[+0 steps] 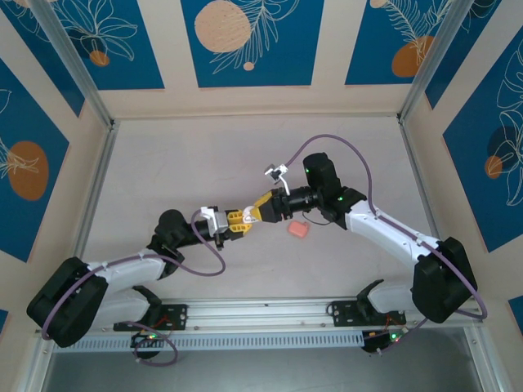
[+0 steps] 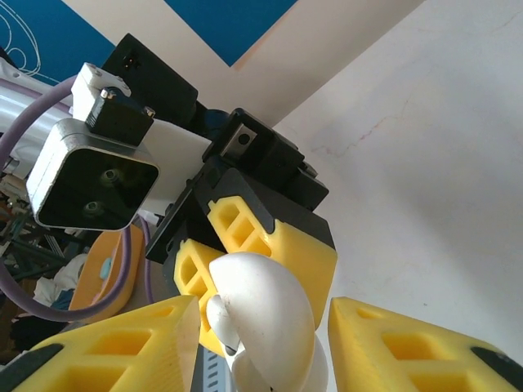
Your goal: Insert the wireless bluetooth earbuds into the charging case
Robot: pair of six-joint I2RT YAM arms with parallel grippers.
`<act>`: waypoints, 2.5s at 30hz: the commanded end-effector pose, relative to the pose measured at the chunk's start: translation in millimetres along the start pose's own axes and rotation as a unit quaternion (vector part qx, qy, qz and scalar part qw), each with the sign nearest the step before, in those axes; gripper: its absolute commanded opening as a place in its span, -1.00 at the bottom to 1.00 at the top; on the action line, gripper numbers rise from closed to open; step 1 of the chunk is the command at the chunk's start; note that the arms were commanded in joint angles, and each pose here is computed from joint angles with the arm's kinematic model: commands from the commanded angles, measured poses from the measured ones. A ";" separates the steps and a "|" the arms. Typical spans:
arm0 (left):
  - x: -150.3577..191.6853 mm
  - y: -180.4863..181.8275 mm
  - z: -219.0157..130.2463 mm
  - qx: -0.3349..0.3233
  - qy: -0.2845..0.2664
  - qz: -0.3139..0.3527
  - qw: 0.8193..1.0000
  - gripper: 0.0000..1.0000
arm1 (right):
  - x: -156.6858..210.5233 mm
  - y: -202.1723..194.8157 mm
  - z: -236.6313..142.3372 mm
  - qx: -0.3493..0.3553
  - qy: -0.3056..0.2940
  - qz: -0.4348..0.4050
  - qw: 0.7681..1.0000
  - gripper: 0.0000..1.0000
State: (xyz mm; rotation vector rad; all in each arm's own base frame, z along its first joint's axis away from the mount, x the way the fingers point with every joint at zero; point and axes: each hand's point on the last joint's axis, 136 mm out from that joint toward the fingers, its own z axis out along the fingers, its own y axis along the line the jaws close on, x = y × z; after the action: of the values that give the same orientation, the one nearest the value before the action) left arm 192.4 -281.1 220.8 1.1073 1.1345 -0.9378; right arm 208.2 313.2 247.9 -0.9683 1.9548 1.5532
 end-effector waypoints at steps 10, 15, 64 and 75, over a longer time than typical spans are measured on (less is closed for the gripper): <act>-11.0 -0.1 0.9 -0.003 -0.014 0.020 1.000 -0.65 | -3.0 32.5 -16.0 -0.023 -0.030 -0.063 0.997 -0.17; -13.1 -2.0 0.2 0.001 -0.017 0.019 1.000 -0.65 | 0.4 25.2 -25.2 0.023 -0.038 -0.091 0.995 -0.16; -25.7 -10.2 -3.9 0.017 -0.033 0.020 0.999 -0.60 | 16.9 22.7 4.7 -0.019 0.032 -0.468 0.883 -0.77; -8.6 -0.3 -10.7 -0.030 0.010 0.032 0.999 0.20 | 13.6 11.0 -17.1 0.017 0.071 -0.389 0.919 -0.80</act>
State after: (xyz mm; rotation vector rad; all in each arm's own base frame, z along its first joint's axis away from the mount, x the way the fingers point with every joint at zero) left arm 186.5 -273.3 237.0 1.0944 1.0998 -0.8959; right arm 188.6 303.8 247.1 -1.6321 1.2718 0.9725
